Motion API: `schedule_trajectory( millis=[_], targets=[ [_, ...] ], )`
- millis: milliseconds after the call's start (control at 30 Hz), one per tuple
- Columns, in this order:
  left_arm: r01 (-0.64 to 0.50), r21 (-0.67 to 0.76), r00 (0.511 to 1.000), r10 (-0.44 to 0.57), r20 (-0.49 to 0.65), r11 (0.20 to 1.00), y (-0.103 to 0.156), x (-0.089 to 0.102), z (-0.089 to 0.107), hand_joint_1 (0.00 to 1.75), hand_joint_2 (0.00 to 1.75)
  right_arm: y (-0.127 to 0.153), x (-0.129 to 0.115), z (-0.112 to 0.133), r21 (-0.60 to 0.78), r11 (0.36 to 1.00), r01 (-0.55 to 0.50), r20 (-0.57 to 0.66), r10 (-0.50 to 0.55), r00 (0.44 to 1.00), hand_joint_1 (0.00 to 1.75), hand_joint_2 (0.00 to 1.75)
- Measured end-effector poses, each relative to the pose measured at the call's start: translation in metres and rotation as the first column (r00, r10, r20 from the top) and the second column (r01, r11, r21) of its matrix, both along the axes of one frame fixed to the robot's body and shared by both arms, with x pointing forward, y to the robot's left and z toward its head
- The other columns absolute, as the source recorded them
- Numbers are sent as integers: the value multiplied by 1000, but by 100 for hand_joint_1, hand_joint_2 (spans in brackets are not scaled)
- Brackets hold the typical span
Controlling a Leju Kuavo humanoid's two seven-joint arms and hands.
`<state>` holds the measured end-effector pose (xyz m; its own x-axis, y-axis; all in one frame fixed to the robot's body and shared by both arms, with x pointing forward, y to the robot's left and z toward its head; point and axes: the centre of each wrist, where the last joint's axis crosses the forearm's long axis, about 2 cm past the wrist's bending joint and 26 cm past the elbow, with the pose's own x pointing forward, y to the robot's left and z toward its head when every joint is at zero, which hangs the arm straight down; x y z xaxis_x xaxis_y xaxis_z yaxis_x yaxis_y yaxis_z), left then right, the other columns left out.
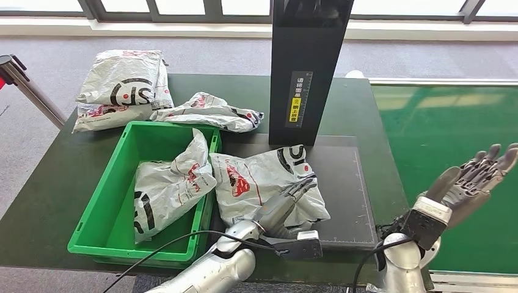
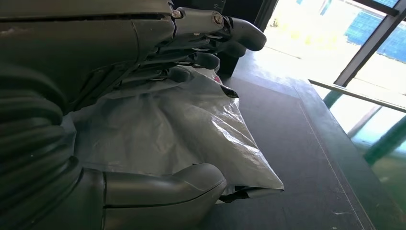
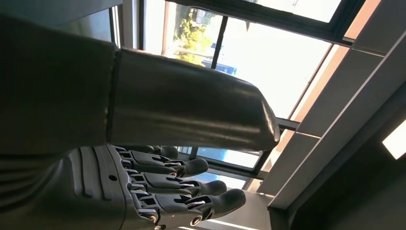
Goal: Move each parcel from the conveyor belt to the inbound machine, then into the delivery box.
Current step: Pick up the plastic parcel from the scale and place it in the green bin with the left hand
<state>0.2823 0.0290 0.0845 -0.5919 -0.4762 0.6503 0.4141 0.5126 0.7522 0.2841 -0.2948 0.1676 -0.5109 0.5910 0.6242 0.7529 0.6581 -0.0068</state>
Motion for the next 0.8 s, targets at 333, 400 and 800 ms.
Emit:
schedule_trajectory(
  millis=[333, 400, 800],
  targets=[
    [-158, 202, 987, 151, 50, 966, 1, 3, -4, 175, 175, -1, -3, 5, -6, 1000, 6, 22, -6, 1000, 0, 175],
    [-166, 222, 986, 157, 55, 961, 1, 3, -4, 175, 175, -1, -3, 5, -7, 1000, 6, 22, -6, 1000, 0, 175],
    [-244, 332, 969, 219, 110, 911, 3, 4, -6, 175, 175, 3, -5, 6, -16, 1000, -7, 24, 7, 1000, 0, 175]
  ],
)
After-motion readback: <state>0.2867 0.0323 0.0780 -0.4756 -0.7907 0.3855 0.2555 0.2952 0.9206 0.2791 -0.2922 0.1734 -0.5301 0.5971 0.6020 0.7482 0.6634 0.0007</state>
